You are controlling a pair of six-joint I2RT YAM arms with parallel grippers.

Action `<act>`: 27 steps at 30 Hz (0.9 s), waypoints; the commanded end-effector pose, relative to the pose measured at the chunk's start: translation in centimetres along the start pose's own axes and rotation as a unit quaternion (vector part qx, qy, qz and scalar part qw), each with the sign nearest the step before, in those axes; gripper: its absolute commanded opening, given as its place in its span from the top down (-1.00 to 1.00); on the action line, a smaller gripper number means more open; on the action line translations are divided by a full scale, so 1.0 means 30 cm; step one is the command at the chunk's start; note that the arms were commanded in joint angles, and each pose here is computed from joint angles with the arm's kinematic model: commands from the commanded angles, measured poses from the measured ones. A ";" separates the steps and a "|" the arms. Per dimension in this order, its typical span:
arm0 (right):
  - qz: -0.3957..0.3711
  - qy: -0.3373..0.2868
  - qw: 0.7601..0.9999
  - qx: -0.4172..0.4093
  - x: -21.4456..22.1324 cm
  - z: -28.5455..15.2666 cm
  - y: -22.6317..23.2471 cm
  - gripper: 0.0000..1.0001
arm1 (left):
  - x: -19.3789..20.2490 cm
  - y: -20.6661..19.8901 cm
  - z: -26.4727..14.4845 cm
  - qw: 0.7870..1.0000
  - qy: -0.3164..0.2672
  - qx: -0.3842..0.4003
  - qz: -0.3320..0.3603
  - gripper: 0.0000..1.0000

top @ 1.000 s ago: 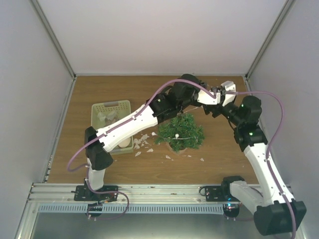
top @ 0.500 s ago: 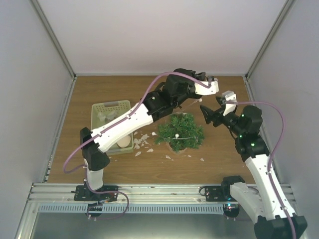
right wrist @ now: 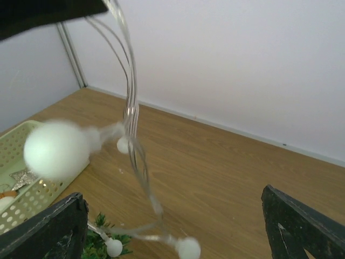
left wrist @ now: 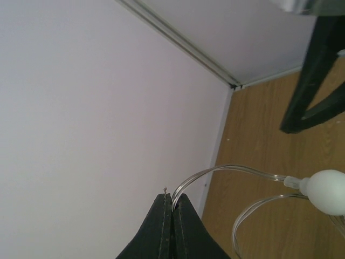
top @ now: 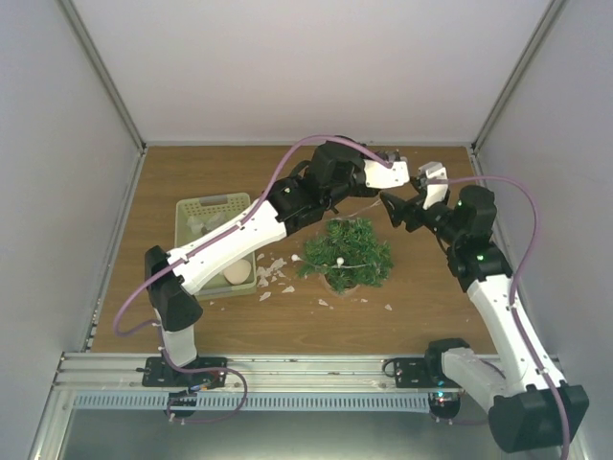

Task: Decorate the small christmas tree

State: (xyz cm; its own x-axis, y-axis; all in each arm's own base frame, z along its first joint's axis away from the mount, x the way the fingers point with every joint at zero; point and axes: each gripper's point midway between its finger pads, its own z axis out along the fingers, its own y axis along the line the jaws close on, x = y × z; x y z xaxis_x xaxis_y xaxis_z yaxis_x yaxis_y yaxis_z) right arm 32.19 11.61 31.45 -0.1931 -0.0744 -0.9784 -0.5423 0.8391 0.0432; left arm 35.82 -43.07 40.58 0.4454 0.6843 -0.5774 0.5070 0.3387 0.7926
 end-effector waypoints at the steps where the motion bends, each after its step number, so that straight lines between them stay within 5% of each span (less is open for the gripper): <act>1: -0.023 -0.040 0.999 -0.012 -0.110 -0.002 0.013 -0.75 | -0.043 0.018 -0.042 0.999 -0.031 0.008 -0.038 1.00; 7: -0.027 -0.029 0.999 -0.017 -0.105 0.029 0.006 -0.57 | -0.065 0.026 -0.063 0.998 -0.039 0.021 -0.048 1.00; 17: -0.034 -0.042 0.998 -0.036 -0.153 0.014 0.032 0.53 | -0.101 0.057 -0.134 0.996 -0.044 0.047 -0.065 0.98; 27: -0.046 -0.026 0.994 -0.094 -0.130 -0.047 0.123 0.81 | -0.077 -0.046 -0.217 0.990 -0.024 0.131 -0.042 0.90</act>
State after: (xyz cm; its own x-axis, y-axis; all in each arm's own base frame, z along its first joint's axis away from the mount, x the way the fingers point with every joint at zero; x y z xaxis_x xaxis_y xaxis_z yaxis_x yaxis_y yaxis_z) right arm 31.74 13.34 35.13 -0.1099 -0.0993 -0.9890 -0.6423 0.7664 -0.0056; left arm 31.76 -41.92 41.44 0.4098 0.6489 -0.6410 0.6744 0.2576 0.6919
